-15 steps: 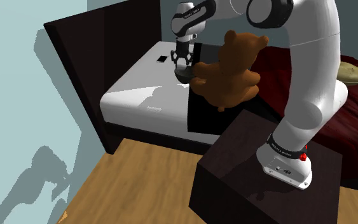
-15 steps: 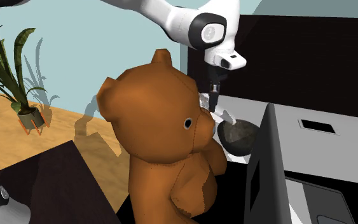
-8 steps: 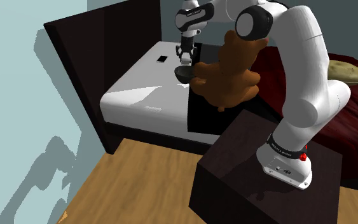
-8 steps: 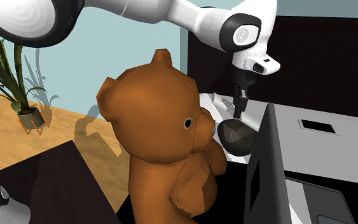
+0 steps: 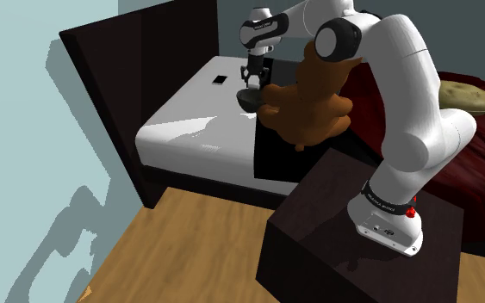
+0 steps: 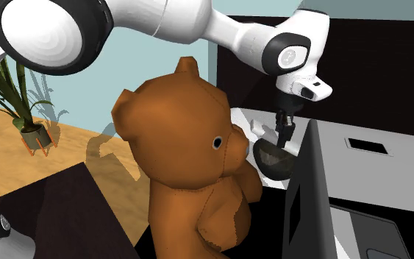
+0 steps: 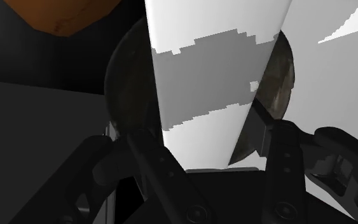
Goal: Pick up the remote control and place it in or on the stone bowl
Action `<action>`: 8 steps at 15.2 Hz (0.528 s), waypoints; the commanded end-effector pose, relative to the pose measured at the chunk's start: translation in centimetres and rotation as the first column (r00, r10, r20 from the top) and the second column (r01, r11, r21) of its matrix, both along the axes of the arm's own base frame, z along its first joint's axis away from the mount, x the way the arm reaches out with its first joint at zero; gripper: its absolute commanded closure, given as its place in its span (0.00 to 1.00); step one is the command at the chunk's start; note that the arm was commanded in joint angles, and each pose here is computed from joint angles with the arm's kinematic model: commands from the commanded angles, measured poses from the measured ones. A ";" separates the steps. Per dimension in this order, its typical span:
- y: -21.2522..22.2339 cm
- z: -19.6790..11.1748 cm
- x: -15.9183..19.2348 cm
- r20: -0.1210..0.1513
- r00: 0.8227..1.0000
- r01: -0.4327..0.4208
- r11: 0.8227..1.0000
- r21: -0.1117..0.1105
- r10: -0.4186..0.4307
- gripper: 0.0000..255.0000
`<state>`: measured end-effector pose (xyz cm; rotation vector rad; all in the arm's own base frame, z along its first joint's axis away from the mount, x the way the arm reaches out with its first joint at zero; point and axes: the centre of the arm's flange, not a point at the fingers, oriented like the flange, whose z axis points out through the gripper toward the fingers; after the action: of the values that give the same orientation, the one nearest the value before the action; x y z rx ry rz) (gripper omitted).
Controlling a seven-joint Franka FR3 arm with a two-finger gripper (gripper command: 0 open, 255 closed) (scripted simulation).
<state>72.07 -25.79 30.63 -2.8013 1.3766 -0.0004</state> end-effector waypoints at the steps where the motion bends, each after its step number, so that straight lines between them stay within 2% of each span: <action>1: -0.1 -1.2 0.1 0.000 1.000 0.000 1.000 0.000 0.000 1.00; 8: -0.1 -4.5 0.1 0.000 1.000 0.000 1.000 0.000 0.000 1.00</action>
<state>72.17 -25.83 26.62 -2.8010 1.3770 -0.0046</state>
